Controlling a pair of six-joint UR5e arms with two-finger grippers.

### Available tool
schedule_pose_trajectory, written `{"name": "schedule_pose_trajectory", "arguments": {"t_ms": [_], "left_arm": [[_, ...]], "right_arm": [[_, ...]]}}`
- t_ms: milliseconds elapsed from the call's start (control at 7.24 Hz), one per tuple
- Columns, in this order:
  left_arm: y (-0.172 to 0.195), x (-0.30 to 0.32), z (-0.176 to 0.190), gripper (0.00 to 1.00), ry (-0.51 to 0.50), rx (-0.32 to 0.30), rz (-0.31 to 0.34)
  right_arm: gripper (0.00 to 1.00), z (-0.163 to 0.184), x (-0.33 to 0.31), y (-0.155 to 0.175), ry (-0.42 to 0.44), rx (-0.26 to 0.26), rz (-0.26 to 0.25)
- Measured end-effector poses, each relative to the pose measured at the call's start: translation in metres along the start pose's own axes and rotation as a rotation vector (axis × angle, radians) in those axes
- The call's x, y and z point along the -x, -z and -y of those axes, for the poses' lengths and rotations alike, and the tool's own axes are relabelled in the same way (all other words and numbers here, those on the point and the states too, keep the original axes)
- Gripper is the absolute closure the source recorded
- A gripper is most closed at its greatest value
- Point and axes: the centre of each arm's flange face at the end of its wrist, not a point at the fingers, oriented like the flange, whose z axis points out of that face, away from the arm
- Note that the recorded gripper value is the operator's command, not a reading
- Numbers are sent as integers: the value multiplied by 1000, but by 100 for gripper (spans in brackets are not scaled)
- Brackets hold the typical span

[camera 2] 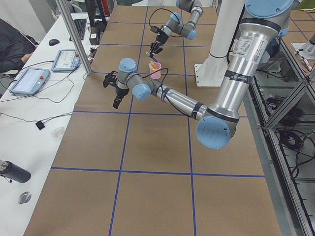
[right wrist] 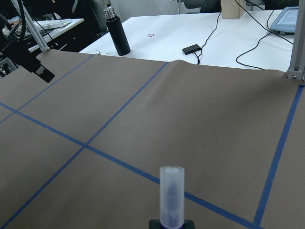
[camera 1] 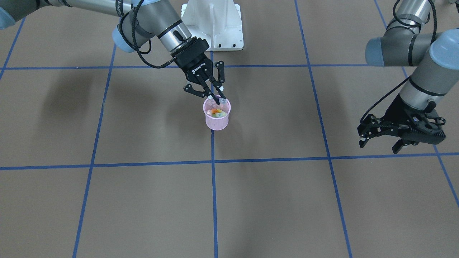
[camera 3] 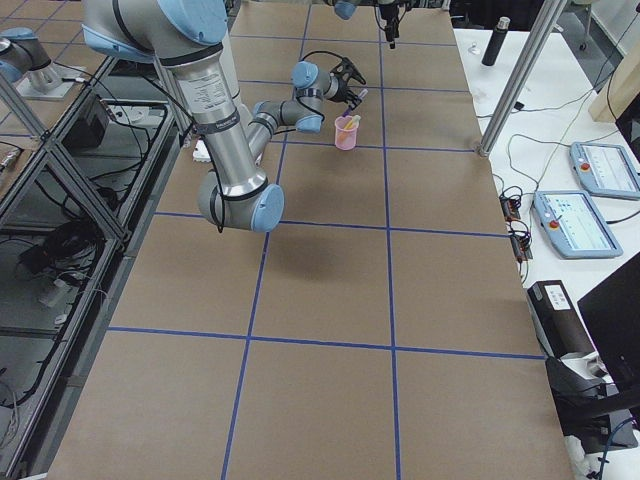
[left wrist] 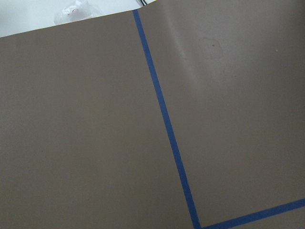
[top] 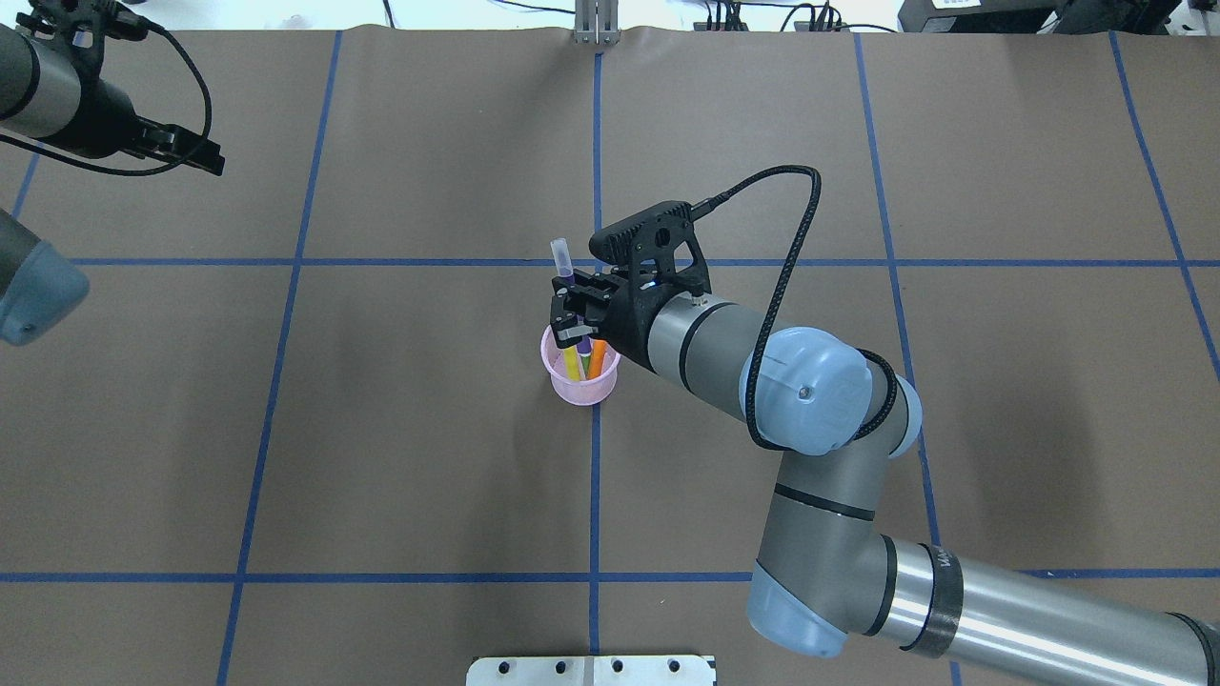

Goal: Collect pens into pen holder
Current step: 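Lower purple marker into cup with right gripper while left arm withdraws, then open the right gripper and withdraw it away from the cup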

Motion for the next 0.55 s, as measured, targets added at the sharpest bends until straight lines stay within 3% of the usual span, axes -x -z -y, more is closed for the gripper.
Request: {"name": "schedule_pose_trajectory", "arguments": {"t_ms": [276, 414, 552], "left_arm": [[-2, 2, -1, 0, 3, 4, 3], [-3, 3, -2, 0, 4, 5, 4], [-4, 4, -3, 0, 5, 8, 6]], "right_arm": [[100, -13, -6, -6, 7, 9, -18], [83, -22, -9, -12, 7, 11, -18], [2, -33, -9, -20, 3, 6, -7]]}}
